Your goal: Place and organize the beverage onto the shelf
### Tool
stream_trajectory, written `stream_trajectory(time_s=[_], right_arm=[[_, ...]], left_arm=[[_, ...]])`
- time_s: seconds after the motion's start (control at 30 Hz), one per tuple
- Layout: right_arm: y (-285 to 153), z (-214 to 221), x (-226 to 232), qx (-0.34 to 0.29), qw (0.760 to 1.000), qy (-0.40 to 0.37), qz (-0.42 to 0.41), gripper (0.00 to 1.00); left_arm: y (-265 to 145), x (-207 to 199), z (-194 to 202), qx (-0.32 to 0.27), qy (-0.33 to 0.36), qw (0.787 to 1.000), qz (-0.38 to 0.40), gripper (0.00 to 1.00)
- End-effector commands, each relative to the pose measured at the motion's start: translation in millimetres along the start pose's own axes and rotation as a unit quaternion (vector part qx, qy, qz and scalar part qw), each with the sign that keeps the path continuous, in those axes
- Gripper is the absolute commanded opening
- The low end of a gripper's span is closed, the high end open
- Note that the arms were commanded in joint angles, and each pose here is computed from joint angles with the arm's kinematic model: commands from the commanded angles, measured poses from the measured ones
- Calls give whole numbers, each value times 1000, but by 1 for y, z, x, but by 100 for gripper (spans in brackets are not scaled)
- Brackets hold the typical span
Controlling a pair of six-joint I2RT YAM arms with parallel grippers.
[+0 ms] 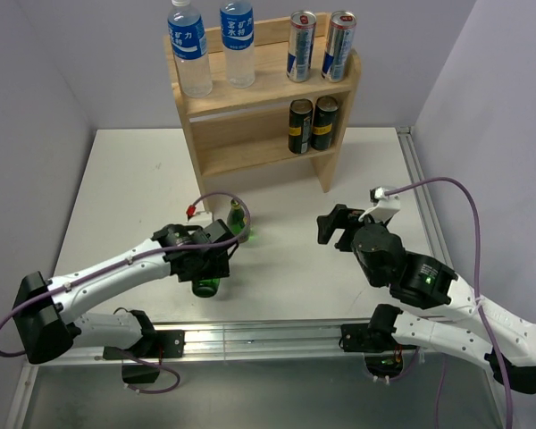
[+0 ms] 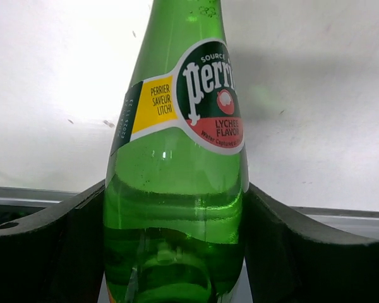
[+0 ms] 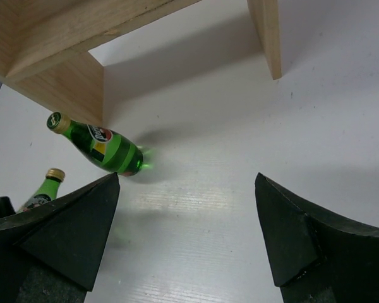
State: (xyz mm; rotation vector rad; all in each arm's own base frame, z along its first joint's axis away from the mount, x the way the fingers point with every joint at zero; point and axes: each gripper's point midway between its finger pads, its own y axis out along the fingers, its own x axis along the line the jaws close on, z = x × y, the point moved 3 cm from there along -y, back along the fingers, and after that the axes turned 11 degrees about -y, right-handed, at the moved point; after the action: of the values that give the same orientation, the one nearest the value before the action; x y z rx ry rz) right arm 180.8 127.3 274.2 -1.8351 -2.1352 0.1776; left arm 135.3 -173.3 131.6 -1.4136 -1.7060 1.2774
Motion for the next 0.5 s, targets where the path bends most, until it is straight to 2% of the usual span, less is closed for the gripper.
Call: stream_trajectory(time_s=[0.0, 0.07, 0.13, 0.2, 0.23, 0.3, 0.33, 0.4, 0.43, 0.47], right_arm=[[-1, -12, 4, -14, 1000, 21, -6, 94], [-1, -11, 5, -11, 1000, 19, -7, 94], [-1, -10, 5, -9, 1000, 16, -8, 94], [-1, -12, 6, -9, 1000, 13, -7, 94], [-1, -13, 6, -8, 1000, 11, -8, 94], [-1, -15, 7, -10, 1000, 7, -8, 94], [-1, -17, 8, -11, 1000, 6, -9, 94], [0, -19, 9, -11, 1000, 2, -7, 94], [0, -20, 10, -10, 1000, -1, -7, 94], [1, -20, 10, -10, 1000, -3, -6, 94]], left_arm=[[-45, -8, -47, -98, -29, 994, 29, 0], [-59, -9, -62, -133, -30, 990, 38, 0], [-82, -12, -88, -192, -34, 980, 47, 0], [-108, -20, -112, -248, -51, 964, 83, 0], [-122, -16, -128, -291, -48, 951, 87, 0], [-140, -21, -145, -341, -42, 932, 112, 0], [-158, -29, -164, -391, -45, 909, 134, 0], [-175, -32, -176, -435, -50, 883, 170, 0], [-194, -41, -189, -477, -48, 855, 198, 0], [-197, -40, -193, -497, -54, 841, 208, 0]])
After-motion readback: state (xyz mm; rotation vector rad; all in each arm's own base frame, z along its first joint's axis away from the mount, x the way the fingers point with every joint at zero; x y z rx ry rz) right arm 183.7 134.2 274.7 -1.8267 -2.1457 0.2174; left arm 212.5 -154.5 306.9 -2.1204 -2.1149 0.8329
